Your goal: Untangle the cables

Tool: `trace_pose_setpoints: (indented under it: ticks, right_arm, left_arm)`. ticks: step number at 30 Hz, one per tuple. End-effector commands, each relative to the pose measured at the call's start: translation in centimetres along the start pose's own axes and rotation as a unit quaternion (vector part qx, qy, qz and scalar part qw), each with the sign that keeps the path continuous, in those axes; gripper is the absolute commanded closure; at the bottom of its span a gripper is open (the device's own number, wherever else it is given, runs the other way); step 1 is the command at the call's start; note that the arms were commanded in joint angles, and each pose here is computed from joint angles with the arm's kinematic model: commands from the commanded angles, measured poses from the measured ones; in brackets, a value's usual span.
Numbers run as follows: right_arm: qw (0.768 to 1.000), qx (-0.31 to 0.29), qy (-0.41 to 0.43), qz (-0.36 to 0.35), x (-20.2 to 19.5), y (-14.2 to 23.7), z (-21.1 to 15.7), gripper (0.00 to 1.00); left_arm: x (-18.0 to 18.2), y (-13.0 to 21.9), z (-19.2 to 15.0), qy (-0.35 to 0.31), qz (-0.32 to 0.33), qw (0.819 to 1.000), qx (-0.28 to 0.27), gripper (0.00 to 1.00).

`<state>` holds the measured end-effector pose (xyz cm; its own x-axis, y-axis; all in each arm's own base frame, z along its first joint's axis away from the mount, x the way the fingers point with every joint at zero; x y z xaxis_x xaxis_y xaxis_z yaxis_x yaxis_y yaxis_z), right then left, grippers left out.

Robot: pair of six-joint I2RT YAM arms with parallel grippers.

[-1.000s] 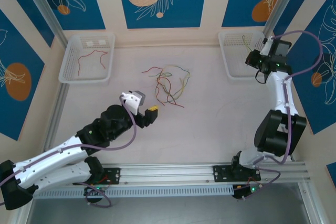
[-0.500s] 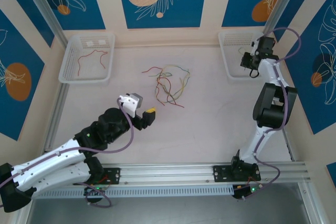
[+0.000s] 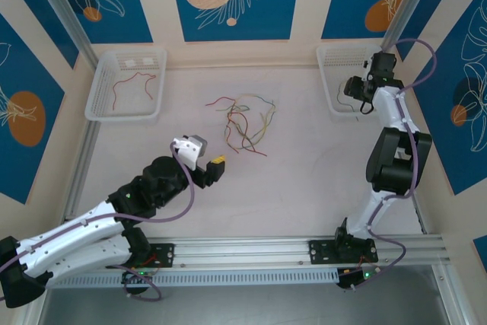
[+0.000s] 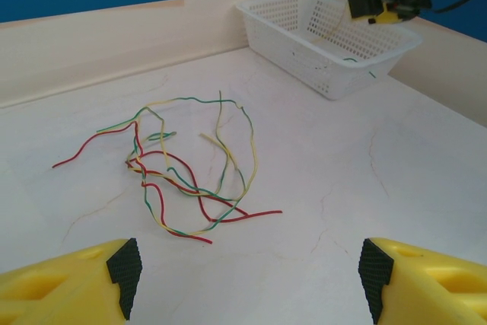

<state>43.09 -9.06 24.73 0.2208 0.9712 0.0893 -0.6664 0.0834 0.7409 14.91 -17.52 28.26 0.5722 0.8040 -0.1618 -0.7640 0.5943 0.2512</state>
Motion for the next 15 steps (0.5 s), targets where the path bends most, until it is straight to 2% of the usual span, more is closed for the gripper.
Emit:
trace_pose_setpoints:
  ticks: [1, 6, 8, 10, 15]
  right_arm:
    - [0.999, -0.040, -0.010, -0.002, 0.7, 4.8, 0.9, 0.48]
    - [0.995, -0.067, 0.006, 0.068, 3.9, 11.1, -0.4, 0.49]
    - [0.988, -0.082, 0.013, 0.126, 5.9, 13.1, -1.9, 0.49]
    - [0.979, -0.098, 0.024, 0.177, 8.2, 14.9, -3.5, 0.48]
    - [0.946, -0.105, 0.041, 0.303, 13.5, 16.8, -9.4, 0.47]
  left_arm:
    - [-0.2, 0.4, 1.1, -0.001, 0.005, 1.000, -0.017, 0.23]
    - [0.1, 0.1, 0.5, 0.006, 0.018, 1.000, -0.011, 0.22]
    - [0.5, -0.1, 0.0, 0.012, 0.038, 0.999, -0.011, 0.09]
    - [1.2, -0.7, -0.6, 0.020, 0.066, 0.998, 0.000, 0.03]
    - [5.2, -2.3, -1.5, 0.128, 0.093, 0.985, 0.069, 0.02]
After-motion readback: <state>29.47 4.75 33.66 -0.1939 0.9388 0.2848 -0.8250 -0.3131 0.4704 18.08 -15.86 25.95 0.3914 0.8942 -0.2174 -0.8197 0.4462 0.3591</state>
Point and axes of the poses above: each hand's point on the last joint's axis, 136 mm out from that joint toward the fingers, its own y axis back along the fingers, its own x axis along the line the jaws close on, z = x × y, the point moved 9 cm from there along y, back along the fingers, and after that the axes turned 4 degrees about y, right-handed, at the moved point
